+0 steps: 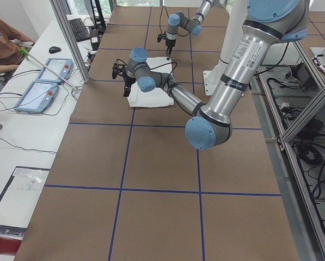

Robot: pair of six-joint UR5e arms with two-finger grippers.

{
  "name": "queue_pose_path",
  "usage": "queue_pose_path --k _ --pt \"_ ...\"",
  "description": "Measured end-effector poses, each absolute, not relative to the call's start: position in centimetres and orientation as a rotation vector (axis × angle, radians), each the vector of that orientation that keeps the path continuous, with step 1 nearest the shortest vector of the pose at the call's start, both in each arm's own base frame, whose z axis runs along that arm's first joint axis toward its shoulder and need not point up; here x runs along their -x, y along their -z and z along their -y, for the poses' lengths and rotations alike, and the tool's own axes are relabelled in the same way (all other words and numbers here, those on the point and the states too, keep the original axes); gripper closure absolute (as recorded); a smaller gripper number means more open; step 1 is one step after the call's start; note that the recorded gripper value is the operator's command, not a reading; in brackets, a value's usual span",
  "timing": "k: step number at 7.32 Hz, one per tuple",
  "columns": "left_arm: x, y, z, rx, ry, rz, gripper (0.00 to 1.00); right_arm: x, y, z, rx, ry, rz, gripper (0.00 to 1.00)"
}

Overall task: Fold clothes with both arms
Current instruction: 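Grasp the corner with the right gripper and drag it, rotating the shirt, then release the shirt and raise the right gripper while the left arm lowers toward the shirt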

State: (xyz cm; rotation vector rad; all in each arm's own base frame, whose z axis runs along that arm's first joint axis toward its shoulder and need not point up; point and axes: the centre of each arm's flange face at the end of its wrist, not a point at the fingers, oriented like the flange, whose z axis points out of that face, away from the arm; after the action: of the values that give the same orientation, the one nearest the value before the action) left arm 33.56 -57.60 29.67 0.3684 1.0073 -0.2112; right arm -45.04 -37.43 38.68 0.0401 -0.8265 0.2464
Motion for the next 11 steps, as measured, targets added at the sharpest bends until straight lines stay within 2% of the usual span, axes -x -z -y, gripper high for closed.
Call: queue_pose_path --k 4,8,10,11 --pt "-33.6 -30.0 57.6 -0.363 0.216 -1.005 0.0 38.9 -40.3 32.9 -0.022 -0.225 0.816 1.0" --pt "-33.6 -30.0 57.6 -0.361 0.221 -1.007 0.0 35.5 -40.8 19.6 0.107 0.005 0.778 1.0" --pt "-33.6 -30.0 57.5 -0.363 0.22 -1.008 0.0 36.8 -40.5 13.4 0.205 0.113 0.763 0.01" --pt "-33.7 -30.0 57.5 -0.364 0.218 -1.009 0.0 37.5 -40.2 11.1 0.248 0.125 0.756 0.0"
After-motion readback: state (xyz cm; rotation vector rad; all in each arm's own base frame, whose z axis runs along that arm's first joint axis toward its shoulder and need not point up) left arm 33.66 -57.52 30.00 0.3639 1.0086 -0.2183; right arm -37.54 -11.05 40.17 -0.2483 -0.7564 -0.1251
